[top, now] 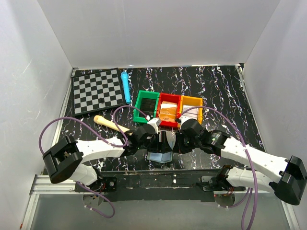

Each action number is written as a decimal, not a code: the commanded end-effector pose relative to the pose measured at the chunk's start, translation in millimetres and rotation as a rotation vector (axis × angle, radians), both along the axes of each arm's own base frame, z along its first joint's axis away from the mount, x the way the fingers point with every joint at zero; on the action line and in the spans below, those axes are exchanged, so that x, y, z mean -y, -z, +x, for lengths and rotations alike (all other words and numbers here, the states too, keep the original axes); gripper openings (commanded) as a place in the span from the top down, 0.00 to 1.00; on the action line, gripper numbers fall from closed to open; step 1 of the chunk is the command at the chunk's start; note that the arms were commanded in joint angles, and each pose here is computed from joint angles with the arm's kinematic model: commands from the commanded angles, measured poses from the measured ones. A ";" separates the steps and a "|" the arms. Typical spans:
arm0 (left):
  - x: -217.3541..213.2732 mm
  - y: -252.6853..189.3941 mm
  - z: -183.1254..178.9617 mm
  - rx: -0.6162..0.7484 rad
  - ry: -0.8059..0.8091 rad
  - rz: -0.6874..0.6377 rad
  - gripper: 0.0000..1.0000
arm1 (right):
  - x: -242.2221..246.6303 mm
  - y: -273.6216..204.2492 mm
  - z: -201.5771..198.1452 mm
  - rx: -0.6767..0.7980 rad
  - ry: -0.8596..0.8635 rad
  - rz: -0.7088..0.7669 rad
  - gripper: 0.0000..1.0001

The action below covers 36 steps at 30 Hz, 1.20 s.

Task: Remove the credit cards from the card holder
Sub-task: Remove the credit card from the card holder.

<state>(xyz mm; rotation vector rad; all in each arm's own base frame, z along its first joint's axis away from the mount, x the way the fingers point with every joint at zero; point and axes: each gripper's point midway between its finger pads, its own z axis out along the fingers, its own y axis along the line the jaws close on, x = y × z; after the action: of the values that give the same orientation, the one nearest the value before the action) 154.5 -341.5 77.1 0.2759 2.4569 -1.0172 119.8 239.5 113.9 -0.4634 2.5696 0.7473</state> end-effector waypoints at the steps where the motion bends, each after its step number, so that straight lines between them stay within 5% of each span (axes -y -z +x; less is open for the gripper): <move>1: 3.2 -7.2 0.6 0.022 0.005 -0.006 0.37 | -11.9 -25.7 5.1 0.044 -0.017 0.066 0.99; 24: 3.6 -0.5 -1.6 0.018 0.007 0.014 0.43 | -9.4 -32.7 4.9 0.059 -0.009 0.080 0.99; 36: -7.1 -11.6 0.1 0.045 -0.020 0.018 0.37 | -7.9 -30.6 4.7 0.057 -0.005 0.074 0.99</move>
<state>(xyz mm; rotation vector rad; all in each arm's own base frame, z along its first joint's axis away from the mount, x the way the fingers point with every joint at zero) 151.8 -339.3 73.4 0.2810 2.4665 -0.9850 121.4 241.3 126.0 -0.4645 2.5370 0.7707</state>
